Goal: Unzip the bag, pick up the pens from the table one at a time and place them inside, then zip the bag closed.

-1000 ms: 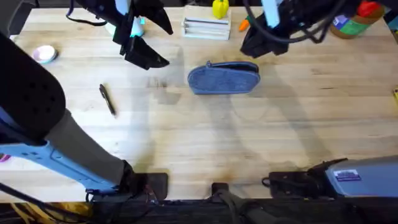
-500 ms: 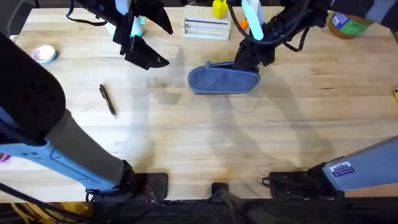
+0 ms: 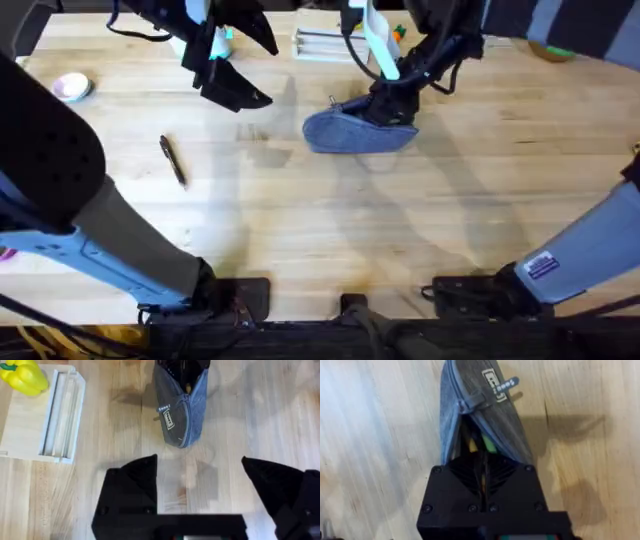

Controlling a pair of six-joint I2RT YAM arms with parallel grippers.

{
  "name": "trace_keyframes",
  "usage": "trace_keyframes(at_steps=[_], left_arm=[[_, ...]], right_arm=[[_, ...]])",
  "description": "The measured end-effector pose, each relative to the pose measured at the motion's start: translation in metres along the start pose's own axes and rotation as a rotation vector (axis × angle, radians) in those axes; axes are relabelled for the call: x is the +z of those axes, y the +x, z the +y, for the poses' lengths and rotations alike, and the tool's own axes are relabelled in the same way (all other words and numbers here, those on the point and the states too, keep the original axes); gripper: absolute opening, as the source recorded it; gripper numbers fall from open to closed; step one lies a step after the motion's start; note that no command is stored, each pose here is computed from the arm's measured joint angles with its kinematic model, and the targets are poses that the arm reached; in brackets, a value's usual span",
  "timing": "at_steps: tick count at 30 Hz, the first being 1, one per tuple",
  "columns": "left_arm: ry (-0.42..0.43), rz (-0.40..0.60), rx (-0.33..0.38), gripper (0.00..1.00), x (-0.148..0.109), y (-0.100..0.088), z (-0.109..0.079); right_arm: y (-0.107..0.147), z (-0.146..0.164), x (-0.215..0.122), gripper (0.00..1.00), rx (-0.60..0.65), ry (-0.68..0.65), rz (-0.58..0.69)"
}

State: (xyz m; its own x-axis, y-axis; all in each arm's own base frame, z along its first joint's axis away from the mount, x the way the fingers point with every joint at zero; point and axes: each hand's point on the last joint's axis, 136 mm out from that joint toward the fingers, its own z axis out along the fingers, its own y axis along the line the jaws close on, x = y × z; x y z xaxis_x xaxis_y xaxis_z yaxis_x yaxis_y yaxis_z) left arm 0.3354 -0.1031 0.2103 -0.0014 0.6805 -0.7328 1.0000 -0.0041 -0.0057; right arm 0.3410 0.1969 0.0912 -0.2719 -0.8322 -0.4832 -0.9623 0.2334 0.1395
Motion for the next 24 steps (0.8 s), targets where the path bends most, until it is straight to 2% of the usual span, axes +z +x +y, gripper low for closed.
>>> trace_keyframes(at_steps=[9, 10, 15, 16, 18, 24], left_arm=[[0.000, 0.000, 0.000, 0.995, 0.0000, 0.0000, 0.0000], [0.000, 0.000, 0.000, 0.995, 0.0000, 0.0000, 0.0000], [0.000, 0.000, 0.000, 0.995, 0.0000, 0.0000, 0.0001], [0.000, 0.000, 0.000, 0.995, 0.0001, 0.0001, 0.0000], [0.000, 0.000, 0.000, 0.995, 0.0000, 0.0000, 0.0001], [-0.013, 0.002, 0.013, 0.995, 0.0000, 0.0005, 0.0036]], right_arm=[[-0.0030, 0.0034, 0.0025, 0.040, -0.013, -0.004, 0.004], [-0.0030, 0.0033, 0.0026, 0.112, -0.010, -0.004, 0.003], [-0.0073, -0.0023, 0.0025, 0.839, -0.025, 0.018, -0.013], [-0.0073, -0.0023, 0.0024, 0.951, -0.029, 0.018, -0.013], [-0.0073, -0.0021, 0.0026, 0.993, -0.032, 0.017, -0.013], [-0.0085, -0.0036, 0.0024, 0.996, -0.036, 0.023, -0.017]])
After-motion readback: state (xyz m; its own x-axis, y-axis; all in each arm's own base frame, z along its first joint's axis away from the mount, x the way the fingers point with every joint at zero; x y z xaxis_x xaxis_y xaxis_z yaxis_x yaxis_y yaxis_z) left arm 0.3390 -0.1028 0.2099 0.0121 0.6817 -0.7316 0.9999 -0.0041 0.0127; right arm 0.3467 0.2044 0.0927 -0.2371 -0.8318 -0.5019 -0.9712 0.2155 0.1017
